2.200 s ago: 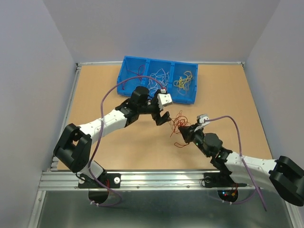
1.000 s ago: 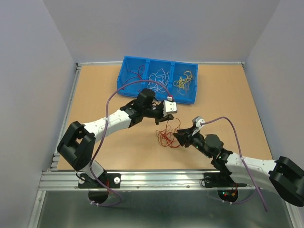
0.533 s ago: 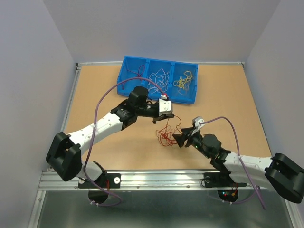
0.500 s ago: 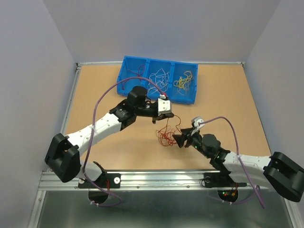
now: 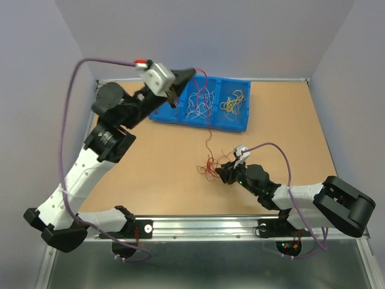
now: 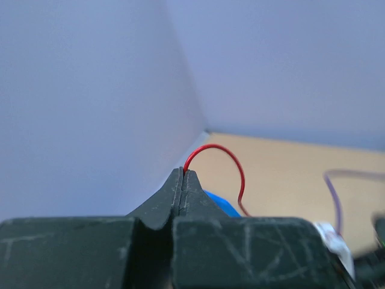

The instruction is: Untangle the cables

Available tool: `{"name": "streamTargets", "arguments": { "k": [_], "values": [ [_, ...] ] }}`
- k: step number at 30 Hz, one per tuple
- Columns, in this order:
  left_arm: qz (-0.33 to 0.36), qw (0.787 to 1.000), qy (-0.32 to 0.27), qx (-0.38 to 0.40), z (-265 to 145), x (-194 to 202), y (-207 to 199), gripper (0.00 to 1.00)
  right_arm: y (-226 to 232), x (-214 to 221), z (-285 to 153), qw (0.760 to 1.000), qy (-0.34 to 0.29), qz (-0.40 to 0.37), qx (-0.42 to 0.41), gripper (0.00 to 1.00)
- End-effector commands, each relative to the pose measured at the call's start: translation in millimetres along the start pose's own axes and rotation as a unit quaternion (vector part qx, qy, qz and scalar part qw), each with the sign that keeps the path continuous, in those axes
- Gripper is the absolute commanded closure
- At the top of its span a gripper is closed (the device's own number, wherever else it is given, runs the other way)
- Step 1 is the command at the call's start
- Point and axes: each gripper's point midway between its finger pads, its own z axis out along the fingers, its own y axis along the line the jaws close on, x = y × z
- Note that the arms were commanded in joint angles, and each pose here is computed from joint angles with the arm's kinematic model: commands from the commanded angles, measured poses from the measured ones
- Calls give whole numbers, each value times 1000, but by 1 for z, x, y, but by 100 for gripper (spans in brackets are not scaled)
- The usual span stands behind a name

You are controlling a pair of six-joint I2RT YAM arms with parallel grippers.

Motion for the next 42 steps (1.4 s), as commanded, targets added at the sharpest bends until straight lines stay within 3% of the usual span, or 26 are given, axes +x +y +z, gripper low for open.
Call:
{"name": "streamTargets", "arguments": {
  "k": [1,2,6,9,13,15,19,24,25,29,30,32,42],
  "values": [
    [-34,964,-83,-252,-47,-98,96,100,8,-38,12,998,-59,19,-2,60],
    [-40,960,-84,-266,-48,-103,102,100,8,-38,12,998,-59,20,-2,60],
    [-27,924,-88,-370,-67,-116,149,100,8,-45,10,997,-70,25,-1,83],
    [13,879,-122,-462,-96,-147,192,100,5,-48,6,996,-79,33,7,92],
    [38,853,-116,-507,-102,-154,227,100,-6,-48,-2,995,-88,42,32,99],
    [34,854,-103,-508,-93,-141,238,100,-12,-56,-8,992,-106,48,48,99],
    [45,883,-92,-457,-75,-118,226,100,-16,-60,-22,990,-124,55,50,99],
    [44,865,-77,-494,-75,-111,249,100,-16,-66,-29,988,-138,59,48,99],
    [40,866,-72,-492,-72,-115,252,100,-12,-64,-29,989,-131,51,36,94],
    [35,887,-100,-449,-68,-132,235,100,13,-54,-22,994,-99,17,-32,10],
    [35,890,-107,-441,-68,-134,231,100,18,-59,-18,994,-100,11,-44,4],
    [36,894,-123,-429,-70,-140,224,100,26,-54,-9,995,-81,-4,-60,0],
    [51,888,-153,-430,-74,-167,225,100,51,-49,37,994,-35,-30,-102,0]
  ]
}}
